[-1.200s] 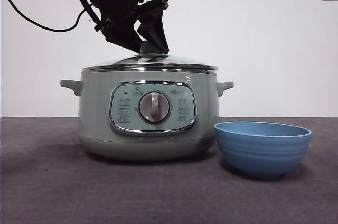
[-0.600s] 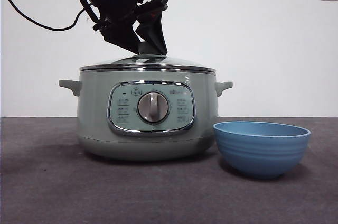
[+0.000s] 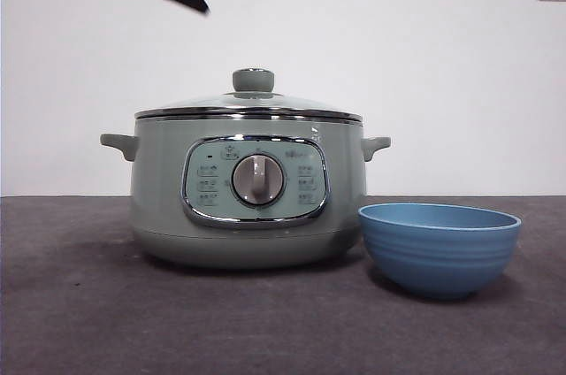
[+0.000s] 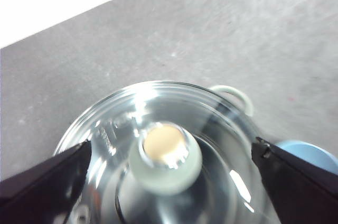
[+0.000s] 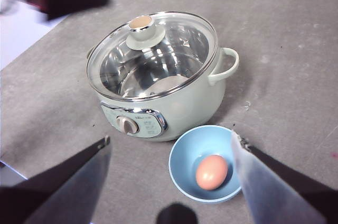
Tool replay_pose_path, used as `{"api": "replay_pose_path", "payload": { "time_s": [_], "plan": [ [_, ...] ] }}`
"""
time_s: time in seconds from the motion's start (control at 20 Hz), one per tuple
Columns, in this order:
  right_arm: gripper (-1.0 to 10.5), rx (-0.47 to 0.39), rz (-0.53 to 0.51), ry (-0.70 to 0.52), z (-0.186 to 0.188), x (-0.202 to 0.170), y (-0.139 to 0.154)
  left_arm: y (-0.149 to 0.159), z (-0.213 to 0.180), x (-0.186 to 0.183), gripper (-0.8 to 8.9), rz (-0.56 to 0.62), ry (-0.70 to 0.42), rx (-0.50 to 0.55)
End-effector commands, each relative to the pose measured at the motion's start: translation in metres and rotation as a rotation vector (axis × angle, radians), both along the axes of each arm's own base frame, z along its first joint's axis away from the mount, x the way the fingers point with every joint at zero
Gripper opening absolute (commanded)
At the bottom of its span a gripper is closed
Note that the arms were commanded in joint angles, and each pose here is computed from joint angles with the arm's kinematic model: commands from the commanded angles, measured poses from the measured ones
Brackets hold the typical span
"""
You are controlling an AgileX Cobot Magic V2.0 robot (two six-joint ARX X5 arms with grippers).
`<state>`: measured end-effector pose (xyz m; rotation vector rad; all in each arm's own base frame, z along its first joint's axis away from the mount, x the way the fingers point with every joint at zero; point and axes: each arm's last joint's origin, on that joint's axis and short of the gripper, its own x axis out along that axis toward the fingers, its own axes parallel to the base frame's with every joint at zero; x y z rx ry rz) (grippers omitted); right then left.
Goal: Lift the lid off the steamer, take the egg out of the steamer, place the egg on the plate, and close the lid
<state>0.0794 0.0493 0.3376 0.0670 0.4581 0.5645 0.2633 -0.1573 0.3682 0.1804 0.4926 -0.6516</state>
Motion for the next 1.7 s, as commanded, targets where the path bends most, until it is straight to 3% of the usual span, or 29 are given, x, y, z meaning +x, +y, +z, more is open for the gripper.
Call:
{"api": "replay_pose_path", "payload": {
  "time_s": [0.05,0.35,0.6,0.75,0.8,0.85,0.95,1.7],
  "plan": [
    [3.8,-0.002,0.025,0.015,-0.001,-0.001,0.000,0.017,0.019,-0.032,5.33,-0.032,0.021,-0.032],
    [3.8,-0.014,0.179,0.117,-0.009,-0.007,0.002,0.065,0.049,-0.123,5.30,-0.114,0.142,-0.104],
    [3.8,-0.039,0.183,0.177,-0.015,-0.010,0.000,0.087,0.046,-0.162,5.20,-0.134,0.245,-0.078],
    [3.7,-0.046,0.182,0.192,-0.016,-0.011,0.000,0.091,0.041,-0.169,2.55,-0.138,0.317,-0.047],
    [3.6,-0.049,0.182,0.198,-0.017,-0.011,0.000,0.092,0.040,-0.170,1.11,-0.140,0.330,-0.036],
    [2.9,-0.051,0.182,0.203,-0.017,-0.012,-0.001,0.092,0.039,-0.171,0.02,-0.139,0.336,-0.033],
    [0.0,-0.057,0.181,0.215,-0.018,-0.012,-0.001,0.092,0.039,-0.171,-0.08,-0.140,0.334,-0.032],
    [0.0,-0.062,0.177,0.221,-0.019,-0.013,-0.001,0.091,0.040,-0.170,-0.04,-0.137,0.327,-0.032]
  ]
}}
